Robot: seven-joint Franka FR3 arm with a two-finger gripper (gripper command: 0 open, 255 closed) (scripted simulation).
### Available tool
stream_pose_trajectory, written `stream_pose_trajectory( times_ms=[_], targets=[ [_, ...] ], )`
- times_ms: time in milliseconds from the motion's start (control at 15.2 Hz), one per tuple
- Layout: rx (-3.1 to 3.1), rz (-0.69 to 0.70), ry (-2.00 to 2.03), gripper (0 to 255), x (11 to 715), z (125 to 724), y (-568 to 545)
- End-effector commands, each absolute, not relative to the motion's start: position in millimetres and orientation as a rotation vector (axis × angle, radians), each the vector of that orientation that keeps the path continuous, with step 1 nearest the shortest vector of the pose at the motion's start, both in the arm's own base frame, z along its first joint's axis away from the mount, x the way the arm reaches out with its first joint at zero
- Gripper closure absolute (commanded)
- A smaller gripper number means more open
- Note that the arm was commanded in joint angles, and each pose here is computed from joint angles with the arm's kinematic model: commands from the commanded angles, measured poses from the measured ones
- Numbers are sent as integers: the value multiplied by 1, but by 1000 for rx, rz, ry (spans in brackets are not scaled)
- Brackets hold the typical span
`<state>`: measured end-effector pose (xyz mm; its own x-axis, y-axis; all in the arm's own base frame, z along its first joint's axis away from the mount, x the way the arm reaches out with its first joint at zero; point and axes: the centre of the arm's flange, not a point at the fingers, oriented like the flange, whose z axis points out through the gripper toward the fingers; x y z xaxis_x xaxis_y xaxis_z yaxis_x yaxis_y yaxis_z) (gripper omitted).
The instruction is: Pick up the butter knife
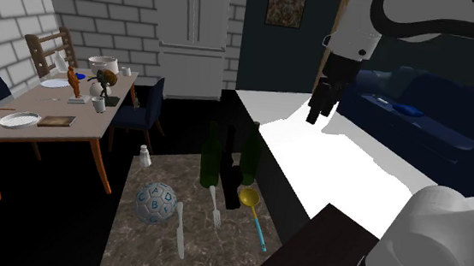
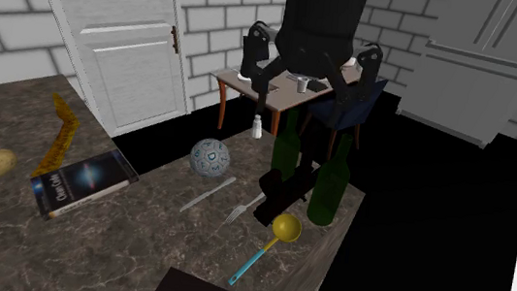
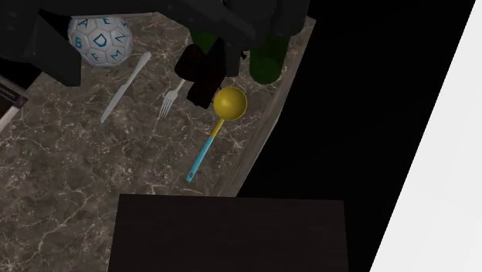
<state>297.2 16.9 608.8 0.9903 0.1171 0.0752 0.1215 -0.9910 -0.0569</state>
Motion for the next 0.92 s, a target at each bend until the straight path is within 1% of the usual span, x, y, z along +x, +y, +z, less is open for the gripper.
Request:
stream_pose_trajectory(
  times_ms=[0,858],
  targets=[
    [-3073,-111,-184,0,297,609,17],
    [-3130,-162,111,0,336,479,130]
  ],
)
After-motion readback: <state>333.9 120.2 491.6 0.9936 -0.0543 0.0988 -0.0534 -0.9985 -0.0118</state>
